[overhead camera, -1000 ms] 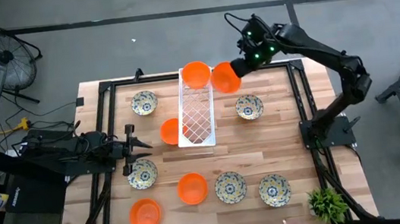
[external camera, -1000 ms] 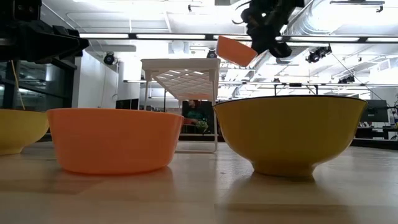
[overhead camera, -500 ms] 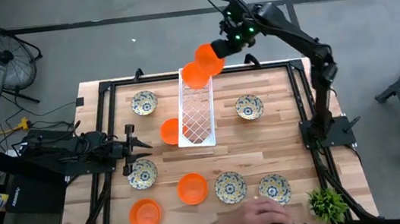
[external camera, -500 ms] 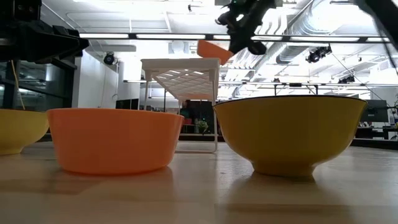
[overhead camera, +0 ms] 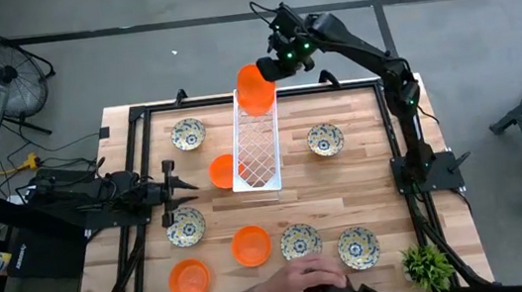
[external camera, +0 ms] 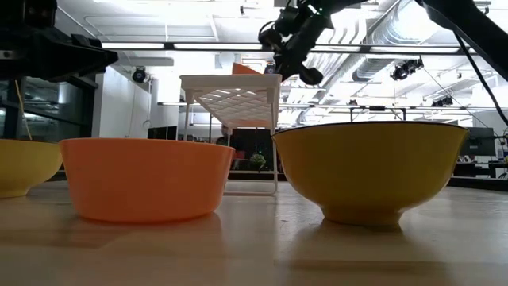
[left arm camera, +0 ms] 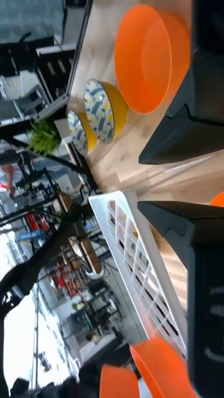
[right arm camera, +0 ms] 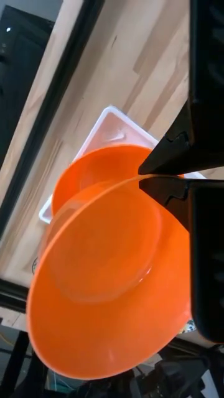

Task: Pick & Place Mini bowls
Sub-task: Stack the orange bowl on the orange bowl on the shelf

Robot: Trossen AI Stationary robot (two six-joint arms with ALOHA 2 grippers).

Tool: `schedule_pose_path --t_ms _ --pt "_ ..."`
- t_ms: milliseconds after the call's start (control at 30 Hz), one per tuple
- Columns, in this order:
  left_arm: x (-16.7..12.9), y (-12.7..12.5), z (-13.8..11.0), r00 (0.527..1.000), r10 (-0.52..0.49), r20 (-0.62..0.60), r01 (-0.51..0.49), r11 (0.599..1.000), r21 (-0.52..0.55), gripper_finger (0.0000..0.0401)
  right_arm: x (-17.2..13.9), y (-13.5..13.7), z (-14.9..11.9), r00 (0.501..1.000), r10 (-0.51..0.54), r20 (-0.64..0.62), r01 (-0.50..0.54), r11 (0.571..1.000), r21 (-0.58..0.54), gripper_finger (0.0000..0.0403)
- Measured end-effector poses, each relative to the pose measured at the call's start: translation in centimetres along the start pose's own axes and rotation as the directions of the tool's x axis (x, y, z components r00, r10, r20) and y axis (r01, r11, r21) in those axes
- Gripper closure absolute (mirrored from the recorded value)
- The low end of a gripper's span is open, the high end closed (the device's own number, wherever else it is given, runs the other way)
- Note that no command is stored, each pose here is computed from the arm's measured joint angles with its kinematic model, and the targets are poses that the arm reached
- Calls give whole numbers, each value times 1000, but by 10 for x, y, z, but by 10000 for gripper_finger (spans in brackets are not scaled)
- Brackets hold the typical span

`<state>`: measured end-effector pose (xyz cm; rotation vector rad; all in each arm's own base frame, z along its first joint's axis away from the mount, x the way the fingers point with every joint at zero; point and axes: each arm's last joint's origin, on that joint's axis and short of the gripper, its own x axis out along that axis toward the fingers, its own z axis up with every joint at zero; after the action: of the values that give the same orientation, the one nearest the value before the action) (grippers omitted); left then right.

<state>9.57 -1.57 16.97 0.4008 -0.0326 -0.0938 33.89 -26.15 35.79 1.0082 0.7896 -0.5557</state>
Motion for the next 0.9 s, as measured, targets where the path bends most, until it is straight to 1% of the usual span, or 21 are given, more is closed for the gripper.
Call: schedule_pose_path --t_ms 167,467,600,900 --pt "0 0 0 1000 2 -1 -2 999 -41 300 3 0 -3 1000 -13 -12 13 1000 23 403" --pt "0 0 0 1000 -14 3 14 999 -45 300 4 -3 -5 997 -68 -28 69 997 35 403" --pt "0 -1 0 1000 -20 5 20 999 -45 300 4 -4 -7 996 -77 -42 79 996 34 400" --pt "0 -1 0 1000 -24 5 24 999 -43 300 8 -5 -6 996 -75 -49 76 997 25 362"
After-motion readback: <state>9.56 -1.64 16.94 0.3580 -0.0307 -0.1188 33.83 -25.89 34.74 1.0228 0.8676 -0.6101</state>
